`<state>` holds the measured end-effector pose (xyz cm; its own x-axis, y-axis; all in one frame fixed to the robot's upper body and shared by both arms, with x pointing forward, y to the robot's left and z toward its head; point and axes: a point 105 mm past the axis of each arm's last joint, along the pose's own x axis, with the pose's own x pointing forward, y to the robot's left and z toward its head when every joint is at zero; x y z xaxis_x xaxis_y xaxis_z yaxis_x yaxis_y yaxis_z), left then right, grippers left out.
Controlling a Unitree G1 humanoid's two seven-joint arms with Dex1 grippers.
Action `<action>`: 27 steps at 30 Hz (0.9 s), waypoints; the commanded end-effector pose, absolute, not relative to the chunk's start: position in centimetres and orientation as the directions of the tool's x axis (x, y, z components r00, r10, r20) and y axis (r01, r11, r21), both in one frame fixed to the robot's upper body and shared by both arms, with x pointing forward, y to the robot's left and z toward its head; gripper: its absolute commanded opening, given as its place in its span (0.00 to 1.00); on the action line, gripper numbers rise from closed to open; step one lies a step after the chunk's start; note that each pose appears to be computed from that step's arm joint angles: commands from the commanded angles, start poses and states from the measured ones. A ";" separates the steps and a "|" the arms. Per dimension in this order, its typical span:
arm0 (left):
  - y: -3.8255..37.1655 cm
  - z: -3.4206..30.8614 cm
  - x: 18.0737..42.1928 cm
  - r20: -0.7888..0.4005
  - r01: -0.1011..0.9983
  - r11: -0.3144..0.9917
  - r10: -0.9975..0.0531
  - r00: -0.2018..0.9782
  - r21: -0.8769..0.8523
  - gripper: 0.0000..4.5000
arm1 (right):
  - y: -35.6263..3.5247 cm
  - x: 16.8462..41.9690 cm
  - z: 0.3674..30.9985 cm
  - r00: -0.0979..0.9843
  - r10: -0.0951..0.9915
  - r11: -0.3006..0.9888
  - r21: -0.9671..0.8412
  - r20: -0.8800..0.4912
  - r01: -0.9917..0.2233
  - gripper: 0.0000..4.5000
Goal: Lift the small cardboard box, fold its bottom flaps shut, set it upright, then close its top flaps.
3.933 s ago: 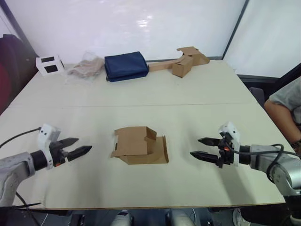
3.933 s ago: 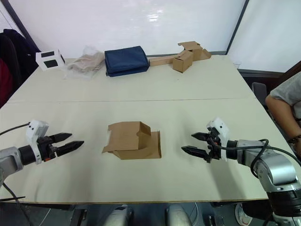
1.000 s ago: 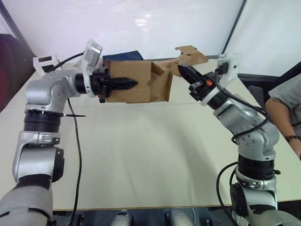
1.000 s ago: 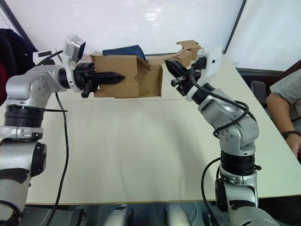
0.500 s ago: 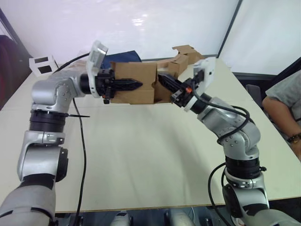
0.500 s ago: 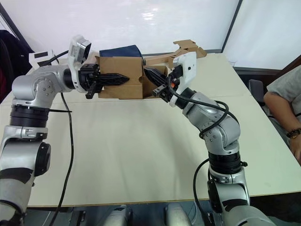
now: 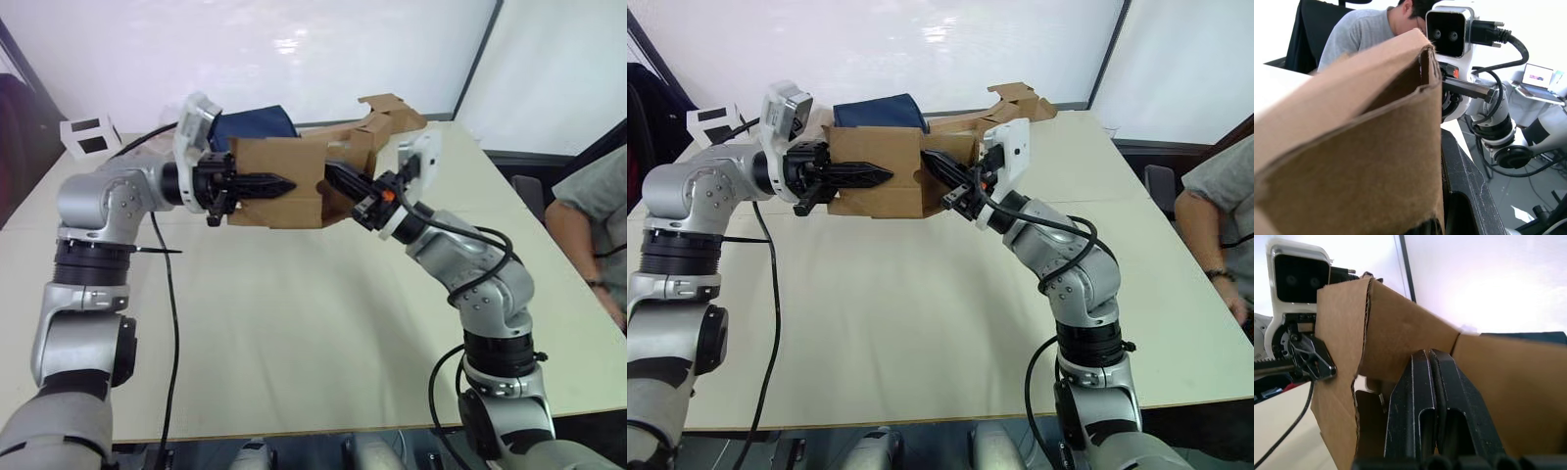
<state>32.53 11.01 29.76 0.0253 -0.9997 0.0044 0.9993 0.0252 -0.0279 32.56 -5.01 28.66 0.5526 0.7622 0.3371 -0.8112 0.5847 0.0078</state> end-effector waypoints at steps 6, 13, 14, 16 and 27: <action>11.0 30.7 32.0 0.022 0.999 0.027 -0.999 0.027 0.021 0.00 | -3.8 31.5 30.7 0.478 0.792 0.530 -0.040 0.380 -0.847 0.01; 11.3 31.0 32.8 0.042 0.997 0.067 -0.997 0.066 0.035 0.00 | -5.6 31.2 30.3 0.494 0.792 0.546 -0.054 0.358 -0.836 0.01; 11.3 31.1 32.8 0.052 0.997 0.067 -0.996 0.065 0.032 0.00 | -6.4 31.3 30.3 0.509 0.780 0.558 -0.035 0.365 -0.829 0.01; 11.3 31.3 32.8 0.059 0.997 0.065 -0.996 0.063 0.033 0.00 | -7.9 31.3 30.3 0.524 0.769 0.568 -0.015 0.366 -0.823 0.01; 10.8 32.5 32.7 0.075 0.995 0.047 -0.996 0.041 0.083 0.00 | -10.4 28.4 25.2 0.498 0.853 0.495 0.058 0.154 -0.867 0.01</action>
